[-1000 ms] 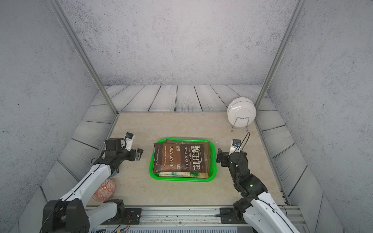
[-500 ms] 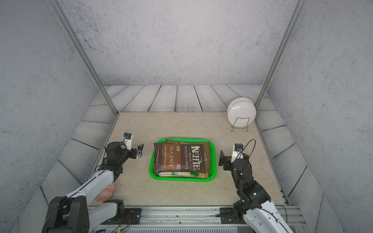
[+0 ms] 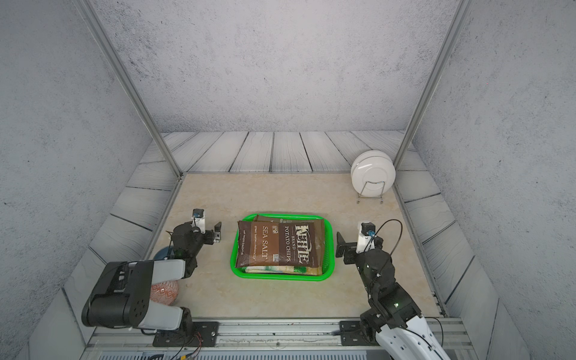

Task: Put the potato chips into the basket
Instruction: Reset both arms

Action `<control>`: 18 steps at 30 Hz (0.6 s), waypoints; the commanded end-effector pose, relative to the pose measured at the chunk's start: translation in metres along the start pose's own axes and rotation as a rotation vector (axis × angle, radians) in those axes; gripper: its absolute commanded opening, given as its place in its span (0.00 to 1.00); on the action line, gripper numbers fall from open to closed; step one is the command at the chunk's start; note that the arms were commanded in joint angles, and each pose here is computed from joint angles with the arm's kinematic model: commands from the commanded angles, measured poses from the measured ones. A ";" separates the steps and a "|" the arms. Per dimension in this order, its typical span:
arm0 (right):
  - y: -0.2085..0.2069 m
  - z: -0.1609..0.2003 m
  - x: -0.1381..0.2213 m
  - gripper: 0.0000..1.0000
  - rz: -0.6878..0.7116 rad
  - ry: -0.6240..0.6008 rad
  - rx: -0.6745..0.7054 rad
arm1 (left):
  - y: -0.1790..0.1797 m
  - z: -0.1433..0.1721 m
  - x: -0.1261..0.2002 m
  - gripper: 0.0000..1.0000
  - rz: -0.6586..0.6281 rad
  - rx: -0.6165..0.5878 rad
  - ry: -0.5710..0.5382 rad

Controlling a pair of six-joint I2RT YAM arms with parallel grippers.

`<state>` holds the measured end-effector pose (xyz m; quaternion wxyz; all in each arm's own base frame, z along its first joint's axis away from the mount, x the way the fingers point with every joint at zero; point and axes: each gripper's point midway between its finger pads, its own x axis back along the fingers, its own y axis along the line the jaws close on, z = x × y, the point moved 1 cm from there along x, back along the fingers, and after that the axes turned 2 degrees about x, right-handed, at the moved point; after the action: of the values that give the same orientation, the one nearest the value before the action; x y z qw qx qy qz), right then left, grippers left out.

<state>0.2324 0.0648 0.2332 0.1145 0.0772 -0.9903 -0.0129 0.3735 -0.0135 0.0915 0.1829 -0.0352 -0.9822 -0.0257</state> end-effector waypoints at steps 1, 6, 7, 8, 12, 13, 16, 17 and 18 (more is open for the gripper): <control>0.001 -0.005 0.004 0.99 -0.019 -0.036 0.015 | 0.016 -0.019 -0.009 0.98 -0.080 0.036 -0.055; -0.004 0.002 0.003 0.99 0.013 -0.044 0.060 | 0.029 -0.015 -0.018 0.98 -0.143 0.076 0.042; -0.006 0.005 0.002 0.99 0.028 -0.036 0.084 | 0.029 -0.015 -0.018 0.99 -0.143 0.077 0.040; -0.011 0.007 0.001 0.99 0.059 -0.030 0.094 | 0.029 -0.016 -0.018 0.98 -0.142 0.077 0.038; -0.010 0.007 -0.009 0.99 0.073 -0.038 0.150 | 0.029 -0.015 -0.018 0.98 -0.141 0.077 0.042; -0.011 0.006 -0.014 0.99 0.087 -0.037 0.162 | 0.029 -0.015 -0.019 0.98 -0.142 0.076 0.043; -0.013 0.007 -0.033 0.99 0.118 -0.030 0.193 | 0.029 -0.014 -0.018 0.98 -0.141 0.076 0.046; -0.014 0.008 -0.039 0.99 0.122 -0.027 0.200 | 0.029 -0.015 -0.018 0.99 -0.141 0.077 0.043; -0.015 0.012 -0.049 0.99 0.130 -0.016 0.206 | 0.029 -0.016 -0.018 0.98 -0.140 0.077 0.041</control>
<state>0.2617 0.0601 0.2053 0.1235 0.0424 -0.9881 0.0810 0.3979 0.0091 0.0990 0.2029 0.0327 -0.9786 -0.0055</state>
